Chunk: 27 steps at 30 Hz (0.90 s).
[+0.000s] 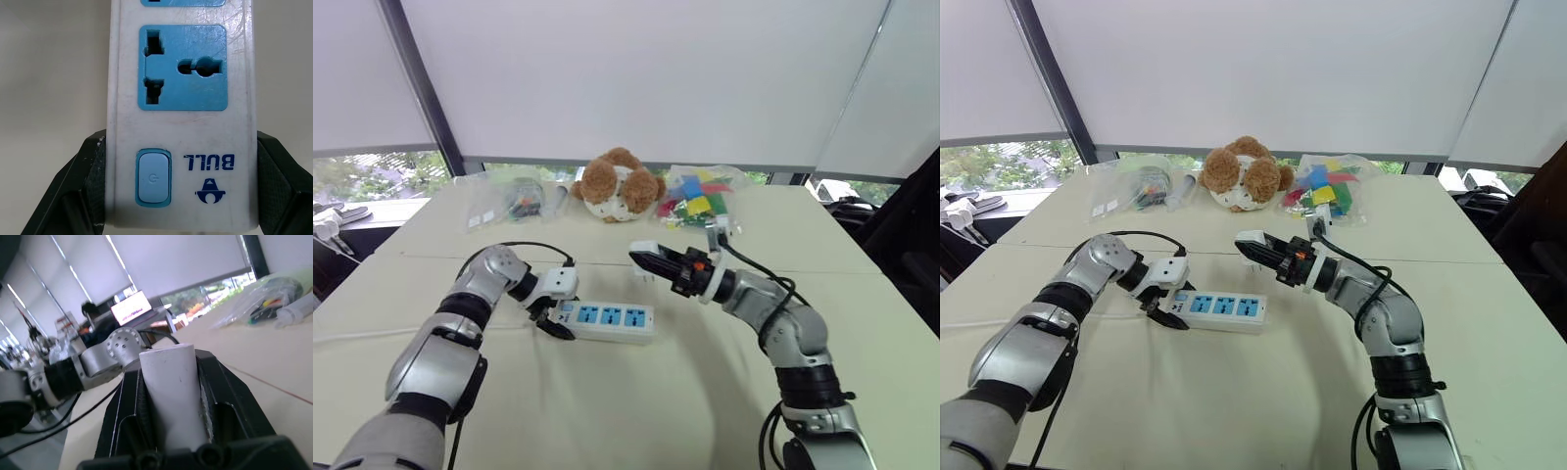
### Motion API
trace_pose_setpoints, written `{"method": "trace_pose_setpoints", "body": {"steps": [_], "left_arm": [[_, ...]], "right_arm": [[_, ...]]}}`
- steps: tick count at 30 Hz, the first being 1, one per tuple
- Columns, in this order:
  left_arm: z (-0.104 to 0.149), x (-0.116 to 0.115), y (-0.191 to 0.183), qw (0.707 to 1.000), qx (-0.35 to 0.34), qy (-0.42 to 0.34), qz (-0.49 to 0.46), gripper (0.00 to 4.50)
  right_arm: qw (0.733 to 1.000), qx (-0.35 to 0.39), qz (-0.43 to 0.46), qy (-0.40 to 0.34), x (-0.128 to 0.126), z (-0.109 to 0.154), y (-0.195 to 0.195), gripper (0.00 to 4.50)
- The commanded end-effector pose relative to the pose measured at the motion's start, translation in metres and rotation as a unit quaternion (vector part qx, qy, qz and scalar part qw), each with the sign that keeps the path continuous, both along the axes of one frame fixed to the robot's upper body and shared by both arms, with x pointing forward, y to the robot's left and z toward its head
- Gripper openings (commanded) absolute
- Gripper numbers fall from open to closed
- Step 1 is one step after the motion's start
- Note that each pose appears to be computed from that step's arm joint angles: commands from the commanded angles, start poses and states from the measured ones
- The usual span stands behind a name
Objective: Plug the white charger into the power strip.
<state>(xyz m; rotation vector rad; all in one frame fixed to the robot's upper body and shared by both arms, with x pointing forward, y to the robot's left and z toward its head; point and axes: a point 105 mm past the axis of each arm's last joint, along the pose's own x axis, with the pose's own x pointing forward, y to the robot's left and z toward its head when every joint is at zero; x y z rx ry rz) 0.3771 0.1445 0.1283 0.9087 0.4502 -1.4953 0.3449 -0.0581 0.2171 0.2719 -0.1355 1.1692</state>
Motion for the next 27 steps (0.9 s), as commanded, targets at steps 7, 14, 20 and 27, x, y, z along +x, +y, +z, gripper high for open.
{"method": "trace_pose_setpoints", "body": {"steps": [7,14,20,27], "left_arm": [[0.021,0.003,-0.004,1.000,0.005,-0.015,-0.018,3.04],[0.019,0.002,0.000,0.999,0.035,-0.020,-0.032,3.04],[0.018,0.002,0.002,0.998,0.039,-0.019,-0.035,3.04],[0.018,0.002,0.002,0.998,0.042,-0.020,-0.034,3.04]], "right_arm": [[0.999,0.028,0.033,-0.024,0.004,-0.012,0.050,0.78],[0.999,0.022,0.035,-0.025,0.006,-0.028,0.061,0.78],[0.999,0.015,0.023,-0.018,0.009,-0.043,0.060,0.78],[1.000,0.008,0.010,-0.006,0.008,-0.060,0.059,0.78]]}}
